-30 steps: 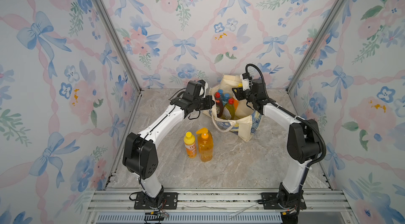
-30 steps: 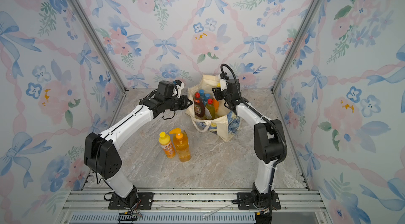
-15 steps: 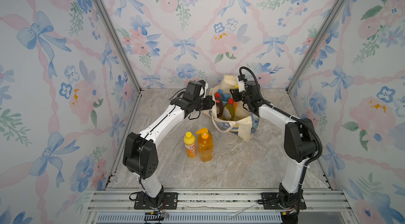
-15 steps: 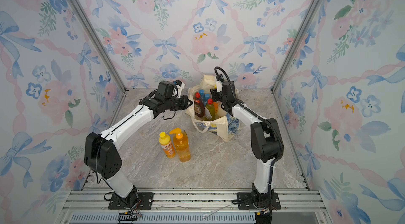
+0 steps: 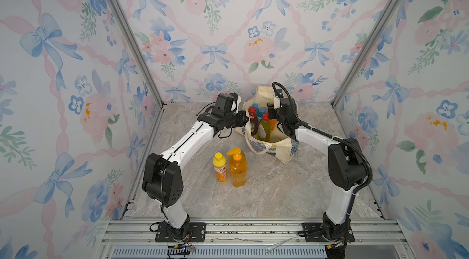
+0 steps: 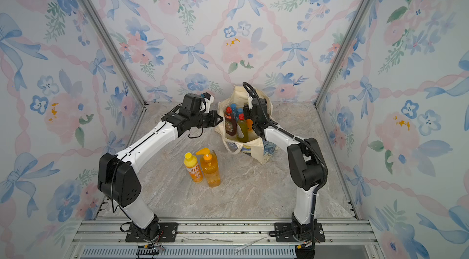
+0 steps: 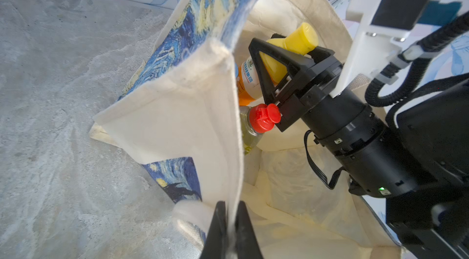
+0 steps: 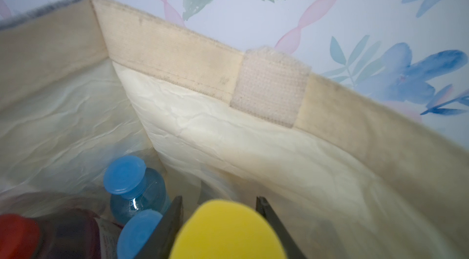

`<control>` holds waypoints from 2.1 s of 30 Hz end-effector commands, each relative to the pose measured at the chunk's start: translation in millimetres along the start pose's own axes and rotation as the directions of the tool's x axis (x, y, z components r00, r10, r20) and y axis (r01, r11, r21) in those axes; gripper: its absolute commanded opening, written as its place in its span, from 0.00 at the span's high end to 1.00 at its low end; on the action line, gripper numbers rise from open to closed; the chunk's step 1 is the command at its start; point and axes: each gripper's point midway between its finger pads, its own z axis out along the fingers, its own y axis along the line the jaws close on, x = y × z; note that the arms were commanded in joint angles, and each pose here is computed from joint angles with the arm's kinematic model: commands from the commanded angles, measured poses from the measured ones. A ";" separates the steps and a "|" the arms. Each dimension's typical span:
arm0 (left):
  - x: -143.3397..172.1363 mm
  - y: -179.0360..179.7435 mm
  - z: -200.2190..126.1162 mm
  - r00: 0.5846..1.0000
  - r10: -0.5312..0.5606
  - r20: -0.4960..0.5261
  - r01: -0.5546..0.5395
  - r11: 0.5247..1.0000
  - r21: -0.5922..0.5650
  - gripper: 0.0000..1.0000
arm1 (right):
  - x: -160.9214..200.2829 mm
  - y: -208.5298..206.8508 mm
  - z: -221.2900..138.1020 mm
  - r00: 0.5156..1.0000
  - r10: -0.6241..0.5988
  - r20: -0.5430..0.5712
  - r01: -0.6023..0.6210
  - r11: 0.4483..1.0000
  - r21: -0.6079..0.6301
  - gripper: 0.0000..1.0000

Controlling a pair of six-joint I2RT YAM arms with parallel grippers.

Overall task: Pack dish soap into the shopping bag
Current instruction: Place the bottle of dish soap in the shopping bag.

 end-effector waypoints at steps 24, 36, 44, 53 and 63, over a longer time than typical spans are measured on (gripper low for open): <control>9.8 6.1 15.9 0.998 -0.019 -0.052 0.018 1.000 -0.006 1.00 | -11.0 14.7 -21.8 0.995 0.101 -0.015 -0.102 0.980 -0.170 0.50; 8.7 5.7 18.3 0.998 -0.017 -0.054 0.017 1.000 -0.003 1.00 | -40.9 11.7 -35.5 0.997 0.080 0.020 -0.076 0.983 -0.169 0.29; 7.2 4.4 20.0 0.998 -0.017 -0.056 0.017 1.000 0.004 1.00 | -56.2 9.1 -41.6 0.996 0.088 0.033 -0.081 0.983 -0.164 0.27; 7.5 5.0 22.6 0.998 -0.022 -0.060 0.022 1.000 0.004 1.00 | -95.5 8.5 -62.2 0.995 0.097 0.037 -0.089 0.979 -0.181 0.21; 4.0 5.7 18.8 0.999 -0.024 -0.045 0.024 1.000 -0.005 0.95 | -120.2 16.8 -118.5 0.993 0.032 -0.116 -0.054 0.980 -0.190 0.22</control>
